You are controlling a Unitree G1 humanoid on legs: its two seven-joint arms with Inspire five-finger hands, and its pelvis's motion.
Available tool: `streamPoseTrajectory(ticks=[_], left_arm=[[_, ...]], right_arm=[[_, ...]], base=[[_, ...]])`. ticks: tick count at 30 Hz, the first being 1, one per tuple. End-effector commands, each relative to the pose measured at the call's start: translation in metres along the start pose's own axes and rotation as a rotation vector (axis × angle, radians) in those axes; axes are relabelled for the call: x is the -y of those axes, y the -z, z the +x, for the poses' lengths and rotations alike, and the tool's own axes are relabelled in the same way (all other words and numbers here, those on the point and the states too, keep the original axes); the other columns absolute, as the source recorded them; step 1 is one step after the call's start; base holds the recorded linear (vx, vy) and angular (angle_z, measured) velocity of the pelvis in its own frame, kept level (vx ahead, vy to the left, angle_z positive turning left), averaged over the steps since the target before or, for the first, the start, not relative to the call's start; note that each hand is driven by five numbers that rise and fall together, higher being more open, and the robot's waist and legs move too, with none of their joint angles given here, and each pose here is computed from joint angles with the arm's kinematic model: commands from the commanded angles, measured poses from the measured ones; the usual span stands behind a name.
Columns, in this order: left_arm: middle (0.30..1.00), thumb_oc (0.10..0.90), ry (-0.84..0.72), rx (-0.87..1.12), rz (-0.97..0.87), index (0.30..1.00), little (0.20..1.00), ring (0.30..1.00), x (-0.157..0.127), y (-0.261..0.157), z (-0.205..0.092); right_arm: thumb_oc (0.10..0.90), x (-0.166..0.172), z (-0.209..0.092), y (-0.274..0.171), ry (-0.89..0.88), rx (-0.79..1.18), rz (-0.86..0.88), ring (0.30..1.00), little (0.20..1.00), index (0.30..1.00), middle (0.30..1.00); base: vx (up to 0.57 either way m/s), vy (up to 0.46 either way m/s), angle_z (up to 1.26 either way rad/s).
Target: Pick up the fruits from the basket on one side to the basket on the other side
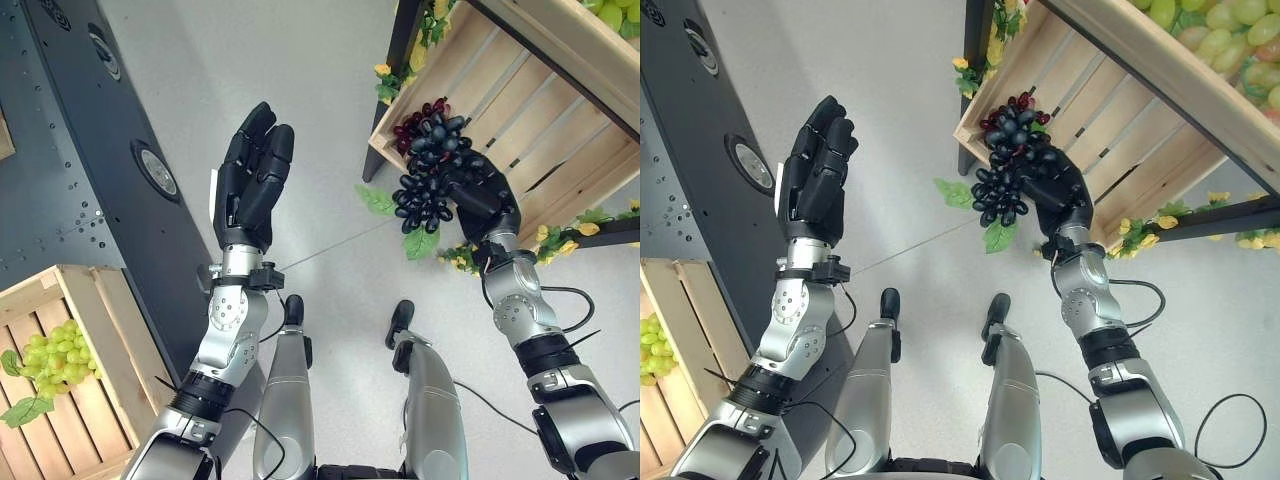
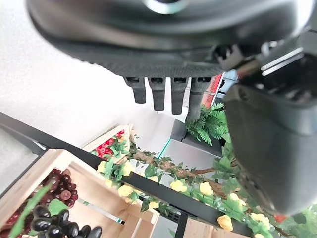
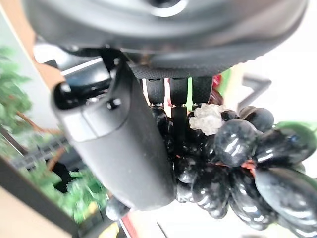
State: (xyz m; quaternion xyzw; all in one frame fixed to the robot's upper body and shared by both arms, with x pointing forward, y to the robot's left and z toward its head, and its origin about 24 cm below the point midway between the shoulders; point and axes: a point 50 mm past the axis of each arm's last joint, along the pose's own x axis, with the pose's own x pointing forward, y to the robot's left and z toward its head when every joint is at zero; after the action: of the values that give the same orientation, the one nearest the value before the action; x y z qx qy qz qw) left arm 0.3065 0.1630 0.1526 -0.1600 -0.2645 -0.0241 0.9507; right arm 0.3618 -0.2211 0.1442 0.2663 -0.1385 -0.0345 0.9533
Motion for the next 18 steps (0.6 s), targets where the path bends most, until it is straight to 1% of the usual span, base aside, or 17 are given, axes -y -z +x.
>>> streamPoseTrajectory(ticks=[1,4,5,8,10,14,15,18], left_arm=[[0.9,0.8,0.142,0.258,-0.077,0.9,0.9,0.9,0.031,-0.048,0.019],[0.9,0.8,0.152,0.248,-0.079,0.9,0.9,0.9,0.032,-0.046,0.019],[0.9,0.8,0.164,0.238,-0.082,0.9,0.9,0.9,0.034,-0.046,0.018],[0.9,0.8,0.175,0.228,-0.084,0.9,0.9,0.9,0.032,-0.044,0.016],[0.9,0.8,0.179,0.222,-0.084,0.9,0.9,0.9,0.03,-0.043,0.016],[0.9,0.8,0.189,0.206,-0.087,0.9,0.9,0.9,0.029,-0.042,0.016],[0.9,0.8,0.192,0.199,-0.09,0.9,0.9,0.9,0.029,-0.042,0.016],[0.9,0.8,0.2,0.191,-0.09,0.9,0.9,0.9,0.03,-0.042,0.016]], right_arm=[[0.4,-0.02,0.02,-0.107,0.017,0.48,0.071,0.3,0.3,0.3,0.3],[0.4,-0.021,0.021,-0.119,0.064,0.539,0.039,0.3,0.3,0.3,0.3],[0.4,-0.021,0.022,-0.133,0.099,0.593,0.023,0.3,0.3,0.3,0.3],[0.4,-0.022,0.021,-0.151,0.145,0.662,-0.006,0.3,0.3,0.3,0.3],[0.4,-0.02,0.021,-0.157,0.177,0.687,-0.007,0.3,0.3,0.3,0.3],[0.4,-0.013,0.02,-0.17,0.299,0.738,-0.05,0.3,0.3,0.3,0.3],[0.4,-0.011,0.02,-0.174,0.35,0.758,-0.089,0.3,0.3,0.3,0.3],[0.4,-0.01,0.02,-0.179,0.416,0.773,-0.149,0.3,0.3,0.3,0.3]], base=[[0.05,-0.02,0.03],[0.04,-0.029,0.01],[0.05,-0.044,0.0],[0.04,-0.023,0.01],[0.04,-0.016,0.01],[0.02,-0.013,0.0],[0.0,0.0,0.0],[0.0,0.0,0.0]])
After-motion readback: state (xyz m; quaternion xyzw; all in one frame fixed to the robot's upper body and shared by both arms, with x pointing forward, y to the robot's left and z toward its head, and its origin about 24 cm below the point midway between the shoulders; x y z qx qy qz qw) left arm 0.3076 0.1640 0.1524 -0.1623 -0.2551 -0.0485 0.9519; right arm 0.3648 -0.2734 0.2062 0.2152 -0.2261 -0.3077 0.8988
